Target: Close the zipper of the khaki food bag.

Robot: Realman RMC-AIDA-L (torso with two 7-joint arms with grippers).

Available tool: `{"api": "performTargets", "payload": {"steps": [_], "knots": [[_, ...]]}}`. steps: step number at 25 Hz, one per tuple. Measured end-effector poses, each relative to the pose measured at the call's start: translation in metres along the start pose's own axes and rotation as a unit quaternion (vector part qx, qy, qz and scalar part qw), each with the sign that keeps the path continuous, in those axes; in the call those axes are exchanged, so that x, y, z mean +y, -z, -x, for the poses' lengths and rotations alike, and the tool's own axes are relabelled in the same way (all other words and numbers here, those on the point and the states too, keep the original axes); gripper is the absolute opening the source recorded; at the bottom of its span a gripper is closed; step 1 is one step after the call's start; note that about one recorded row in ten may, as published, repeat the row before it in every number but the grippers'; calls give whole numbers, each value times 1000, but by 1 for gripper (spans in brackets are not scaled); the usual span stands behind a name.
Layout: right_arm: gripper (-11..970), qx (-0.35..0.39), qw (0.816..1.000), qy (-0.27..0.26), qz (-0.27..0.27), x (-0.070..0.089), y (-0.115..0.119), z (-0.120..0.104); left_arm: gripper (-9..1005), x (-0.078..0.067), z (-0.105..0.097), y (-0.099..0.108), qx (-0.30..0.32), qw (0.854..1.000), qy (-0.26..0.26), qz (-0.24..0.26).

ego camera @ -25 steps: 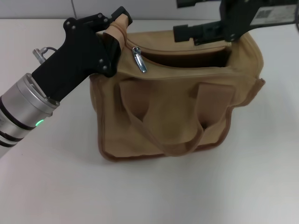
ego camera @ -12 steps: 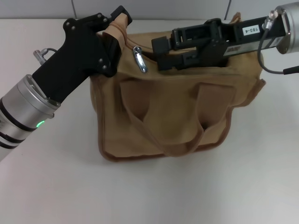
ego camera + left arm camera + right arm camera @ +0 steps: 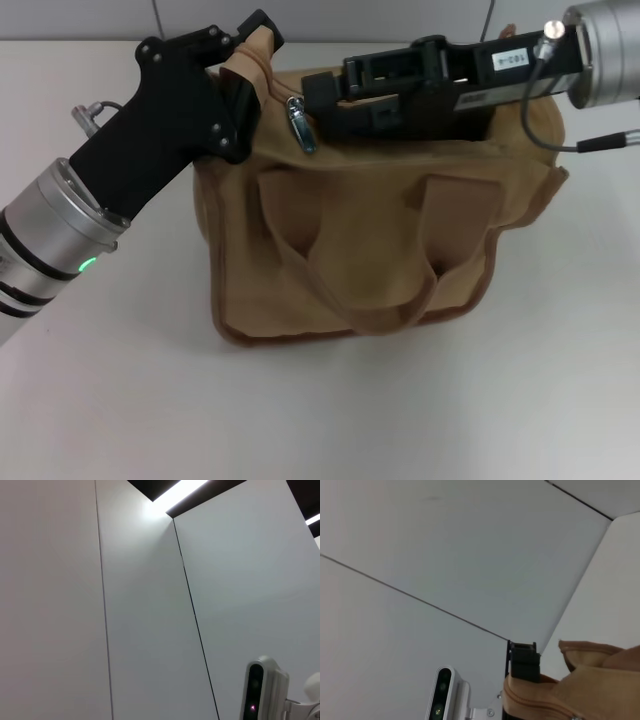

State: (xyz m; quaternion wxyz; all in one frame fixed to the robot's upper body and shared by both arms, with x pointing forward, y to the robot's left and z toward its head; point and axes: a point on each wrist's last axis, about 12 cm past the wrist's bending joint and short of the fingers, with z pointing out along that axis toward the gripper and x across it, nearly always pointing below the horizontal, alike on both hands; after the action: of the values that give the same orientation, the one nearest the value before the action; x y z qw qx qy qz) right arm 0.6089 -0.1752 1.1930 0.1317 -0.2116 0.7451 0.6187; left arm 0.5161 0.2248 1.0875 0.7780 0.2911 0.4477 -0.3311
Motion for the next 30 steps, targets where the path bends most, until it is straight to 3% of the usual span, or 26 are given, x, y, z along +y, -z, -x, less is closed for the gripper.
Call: {"api": "performTargets", "payload": {"steps": [7, 30], "knots": [[764, 27, 999, 18, -4, 5, -15, 5, 73, 0, 0, -1, -1, 1000, 0, 0], [755, 19, 1000, 20, -11, 0, -15, 3, 90, 2, 0, -6, -1, 1000, -1, -3]]}}
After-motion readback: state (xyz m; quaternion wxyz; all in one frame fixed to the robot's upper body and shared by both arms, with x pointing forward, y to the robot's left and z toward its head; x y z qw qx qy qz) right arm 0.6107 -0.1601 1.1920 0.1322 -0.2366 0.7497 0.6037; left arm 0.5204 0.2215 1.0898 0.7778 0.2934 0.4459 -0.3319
